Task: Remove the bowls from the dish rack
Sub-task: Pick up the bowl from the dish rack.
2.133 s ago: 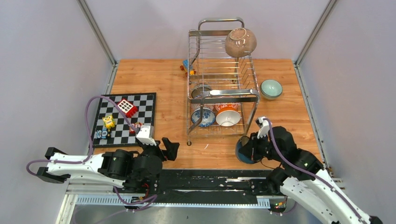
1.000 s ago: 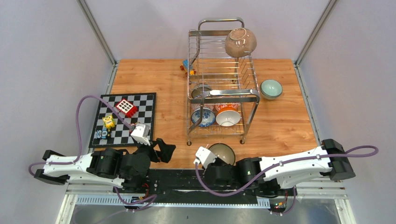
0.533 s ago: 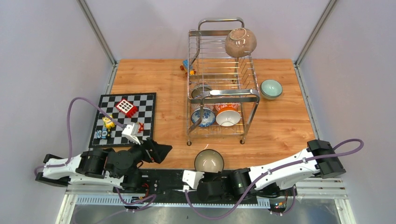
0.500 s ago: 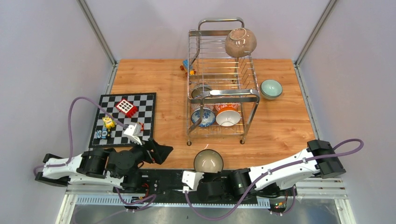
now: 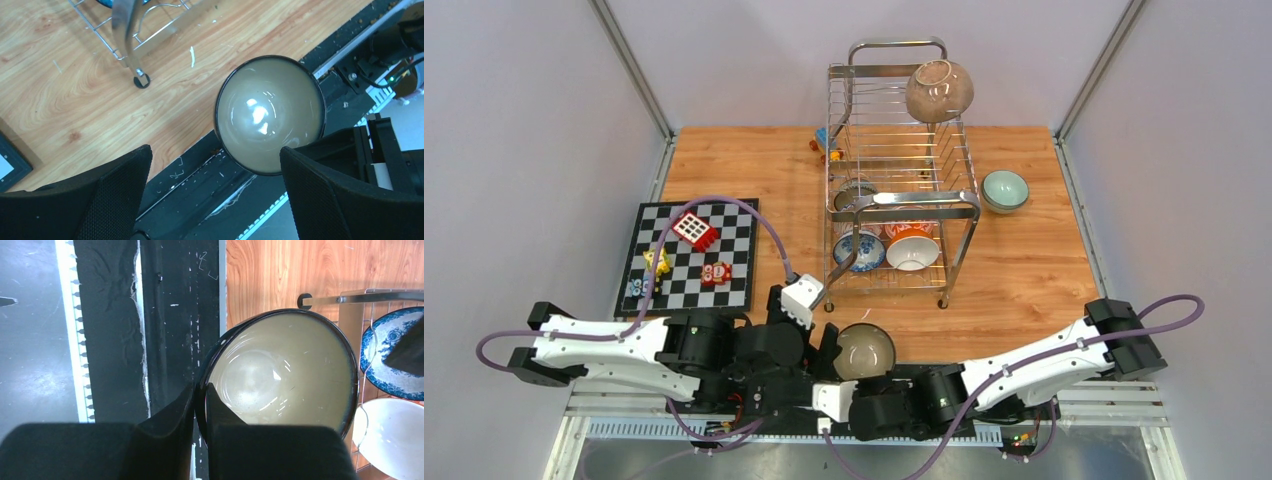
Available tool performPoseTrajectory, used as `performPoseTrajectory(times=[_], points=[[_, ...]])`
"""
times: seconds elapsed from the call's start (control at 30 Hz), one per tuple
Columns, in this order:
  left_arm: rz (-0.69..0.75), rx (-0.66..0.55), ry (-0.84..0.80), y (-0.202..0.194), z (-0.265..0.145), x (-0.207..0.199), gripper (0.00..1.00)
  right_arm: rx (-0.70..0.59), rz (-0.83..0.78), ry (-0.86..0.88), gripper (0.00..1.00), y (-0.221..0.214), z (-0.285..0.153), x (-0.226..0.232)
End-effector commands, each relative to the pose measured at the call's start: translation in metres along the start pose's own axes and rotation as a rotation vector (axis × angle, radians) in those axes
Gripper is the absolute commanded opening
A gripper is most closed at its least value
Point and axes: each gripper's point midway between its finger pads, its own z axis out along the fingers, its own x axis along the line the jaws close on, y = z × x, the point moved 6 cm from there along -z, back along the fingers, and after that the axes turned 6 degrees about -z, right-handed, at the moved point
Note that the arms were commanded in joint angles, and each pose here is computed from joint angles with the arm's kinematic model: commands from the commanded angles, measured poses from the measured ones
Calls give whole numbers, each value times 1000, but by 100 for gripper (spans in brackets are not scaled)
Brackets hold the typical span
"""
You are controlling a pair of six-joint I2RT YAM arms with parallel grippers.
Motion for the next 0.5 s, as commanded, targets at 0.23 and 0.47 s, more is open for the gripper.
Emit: performPoseTrajectory(times=[0.23,0.47], points=[[34,67,-32,-12,16,-9,100,-100,-113,-102,2,16,-24,4],[-30,109,-64,-17,31,-11,96,-117,-119,-123,2,16,-29,10]])
